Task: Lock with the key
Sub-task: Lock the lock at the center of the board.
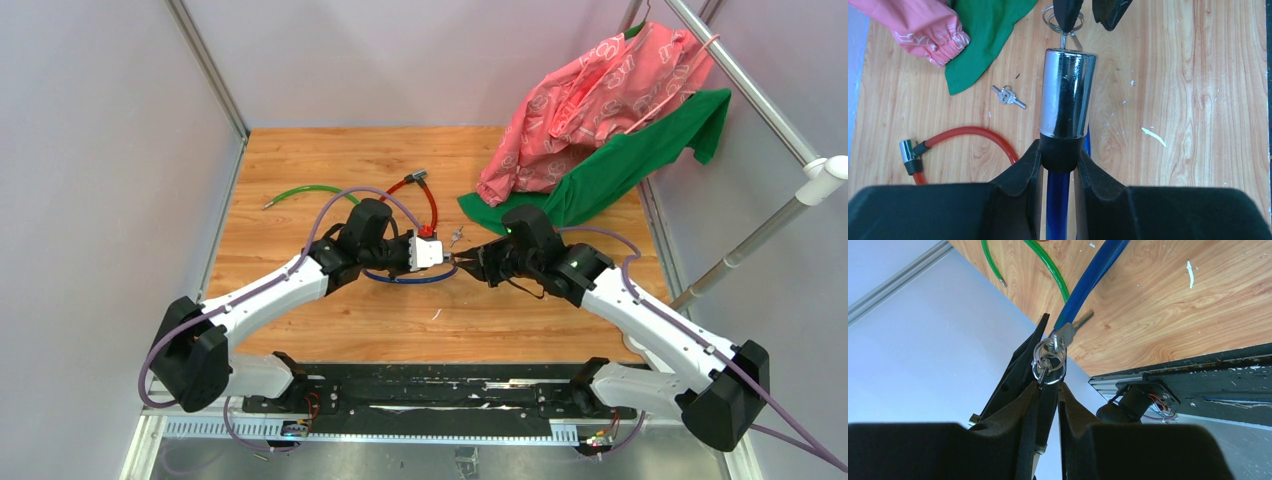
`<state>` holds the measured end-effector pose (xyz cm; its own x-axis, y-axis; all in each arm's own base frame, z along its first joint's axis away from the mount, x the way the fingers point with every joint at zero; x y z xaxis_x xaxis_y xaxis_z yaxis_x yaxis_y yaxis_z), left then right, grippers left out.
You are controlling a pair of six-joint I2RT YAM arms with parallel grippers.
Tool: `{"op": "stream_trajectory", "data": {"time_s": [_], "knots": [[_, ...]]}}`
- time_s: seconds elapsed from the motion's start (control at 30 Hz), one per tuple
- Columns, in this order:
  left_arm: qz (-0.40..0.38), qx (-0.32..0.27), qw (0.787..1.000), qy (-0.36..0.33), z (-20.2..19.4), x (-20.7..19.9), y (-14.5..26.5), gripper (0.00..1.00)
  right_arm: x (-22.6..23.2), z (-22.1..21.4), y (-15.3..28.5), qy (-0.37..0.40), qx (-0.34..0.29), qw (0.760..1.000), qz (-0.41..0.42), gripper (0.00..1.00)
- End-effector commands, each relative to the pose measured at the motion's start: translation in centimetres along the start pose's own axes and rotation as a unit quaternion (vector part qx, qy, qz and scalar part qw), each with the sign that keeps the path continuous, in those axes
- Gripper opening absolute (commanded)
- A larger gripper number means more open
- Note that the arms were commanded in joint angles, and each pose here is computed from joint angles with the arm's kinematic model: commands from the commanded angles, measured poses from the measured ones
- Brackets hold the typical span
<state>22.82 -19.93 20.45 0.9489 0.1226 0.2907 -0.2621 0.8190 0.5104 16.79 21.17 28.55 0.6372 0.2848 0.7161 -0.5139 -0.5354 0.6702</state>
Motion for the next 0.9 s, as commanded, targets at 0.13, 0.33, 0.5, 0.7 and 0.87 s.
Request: {"op": "stream_trajectory", "data": {"time_s": [0.13,0.33,0.5,0.7,0.87], "knots": [[-0.014,0.028,0.999,0.016,-1.1,-0.5,-0.3,0.0,-1.0,1.0,-0.9,-0.02,-0.019,1.0,-0.011,0.2],[-0.014,0.028,0.999,0.016,-1.1,-0.5,-0.4,0.0,-1.4,1.7,-1.3,-0.026,-0.029,0.999,-0.017,0.2],[-0.017,0.028,0.999,0.019,-1.2,-0.6,-0.4,0.0,-1.2,2.0,-1.4,-0.023,-0.036,0.999,-0.011,0.19],[-0.016,0.027,0.999,0.018,-1.1,-0.6,-0.4,0.0,-1.1,2.1,-1.6,-0.024,-0.037,0.999,-0.007,0.05],[-0.019,0.021,0.999,0.019,-0.9,-0.6,-0.3,0.0,-1.3,2.3,-1.9,-0.015,-0.04,0.999,-0.01,0.0]]}}
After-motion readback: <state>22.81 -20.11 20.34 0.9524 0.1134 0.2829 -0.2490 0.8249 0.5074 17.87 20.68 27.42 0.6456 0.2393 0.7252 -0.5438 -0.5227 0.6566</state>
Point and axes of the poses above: each gripper's point midway between its finger pads, its own y axis back along the fingers, its own x axis along the line the jaws close on, z = x × y, the point moved 10 cm from there along y, back along the fingers, and after that the axes turned 5 degrees about y, right-handed, at the moved point
